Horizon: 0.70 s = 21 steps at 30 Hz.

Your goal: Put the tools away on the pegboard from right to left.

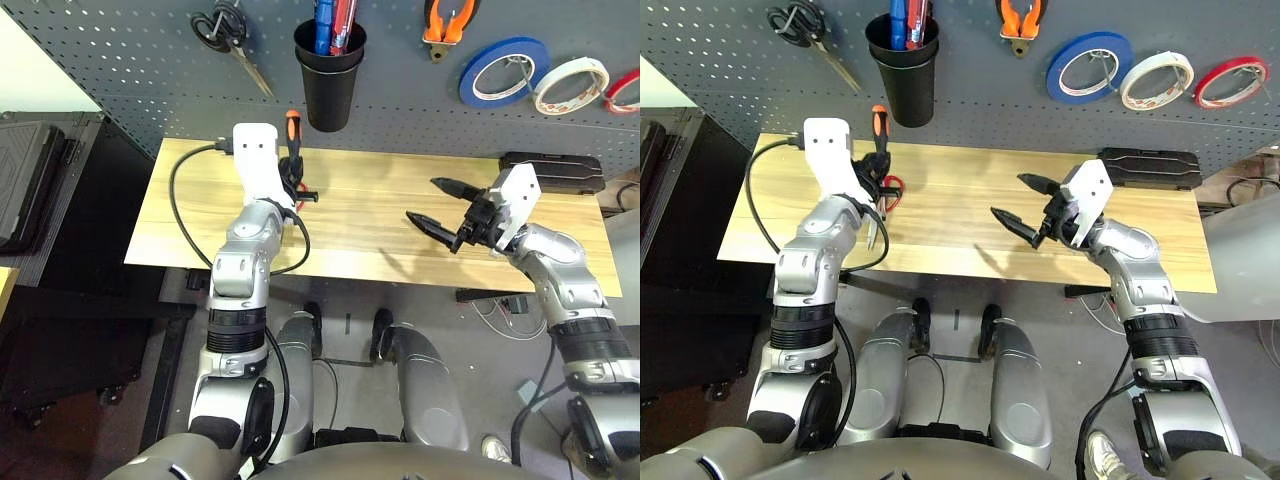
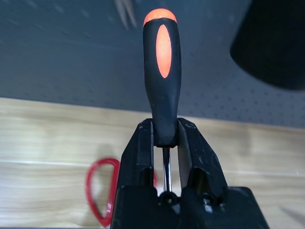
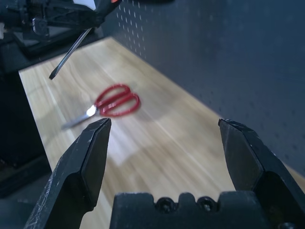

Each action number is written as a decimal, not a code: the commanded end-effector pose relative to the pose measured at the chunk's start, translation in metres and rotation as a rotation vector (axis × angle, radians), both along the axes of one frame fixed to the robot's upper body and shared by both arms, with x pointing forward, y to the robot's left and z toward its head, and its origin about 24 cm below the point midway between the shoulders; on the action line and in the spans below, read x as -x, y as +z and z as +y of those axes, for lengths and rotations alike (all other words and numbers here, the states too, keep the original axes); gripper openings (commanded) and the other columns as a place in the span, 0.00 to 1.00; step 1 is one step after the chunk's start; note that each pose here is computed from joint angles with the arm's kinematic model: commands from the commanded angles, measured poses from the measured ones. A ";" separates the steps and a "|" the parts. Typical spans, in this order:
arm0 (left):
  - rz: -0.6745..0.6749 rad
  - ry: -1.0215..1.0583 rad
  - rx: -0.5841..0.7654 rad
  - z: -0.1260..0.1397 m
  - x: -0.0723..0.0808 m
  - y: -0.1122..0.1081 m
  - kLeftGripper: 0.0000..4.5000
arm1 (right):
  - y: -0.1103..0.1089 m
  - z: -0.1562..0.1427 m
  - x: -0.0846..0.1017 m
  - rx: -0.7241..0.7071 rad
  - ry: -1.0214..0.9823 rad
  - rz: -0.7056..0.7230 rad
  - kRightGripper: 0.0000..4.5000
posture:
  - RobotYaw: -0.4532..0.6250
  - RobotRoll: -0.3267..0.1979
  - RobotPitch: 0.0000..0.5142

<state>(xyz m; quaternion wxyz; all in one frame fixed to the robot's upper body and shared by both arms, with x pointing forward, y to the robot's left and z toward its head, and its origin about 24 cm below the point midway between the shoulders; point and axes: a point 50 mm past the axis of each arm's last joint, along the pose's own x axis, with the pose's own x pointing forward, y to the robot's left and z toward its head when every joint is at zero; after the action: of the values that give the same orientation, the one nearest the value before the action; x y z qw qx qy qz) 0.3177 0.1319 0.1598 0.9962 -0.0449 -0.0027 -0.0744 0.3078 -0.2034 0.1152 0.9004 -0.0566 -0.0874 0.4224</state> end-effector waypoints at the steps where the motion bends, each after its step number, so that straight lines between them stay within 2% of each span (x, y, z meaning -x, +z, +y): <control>1: -0.009 0.035 0.011 0.009 0.008 0.000 0.12 | -0.004 -0.007 0.000 -0.018 -0.013 -0.012 1.00 | 0.64 0.62 0.45; 7: -0.063 0.101 0.027 0.022 0.012 0.011 0.12 | 0.000 -0.010 -0.002 -0.019 -0.009 -0.041 1.00 | 0.66 0.62 0.45; 13: -0.274 0.132 0.080 0.034 0.023 0.040 0.12 | 0.007 -0.011 0.000 -0.052 0.024 -0.111 1.00 | 0.68 0.62 0.45; 21: -0.502 0.016 0.146 0.026 0.041 0.076 0.12 | 0.019 -0.024 0.007 -0.155 0.040 -0.188 1.00 | 0.67 0.62 0.44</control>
<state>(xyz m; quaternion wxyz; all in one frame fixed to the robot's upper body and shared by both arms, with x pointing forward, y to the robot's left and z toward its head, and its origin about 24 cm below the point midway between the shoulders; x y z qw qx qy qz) 0.2825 0.1617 0.2244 0.9687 -0.0919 -0.2241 -0.0537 0.3055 -0.2198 0.1352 0.8792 -0.0329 -0.1969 0.4326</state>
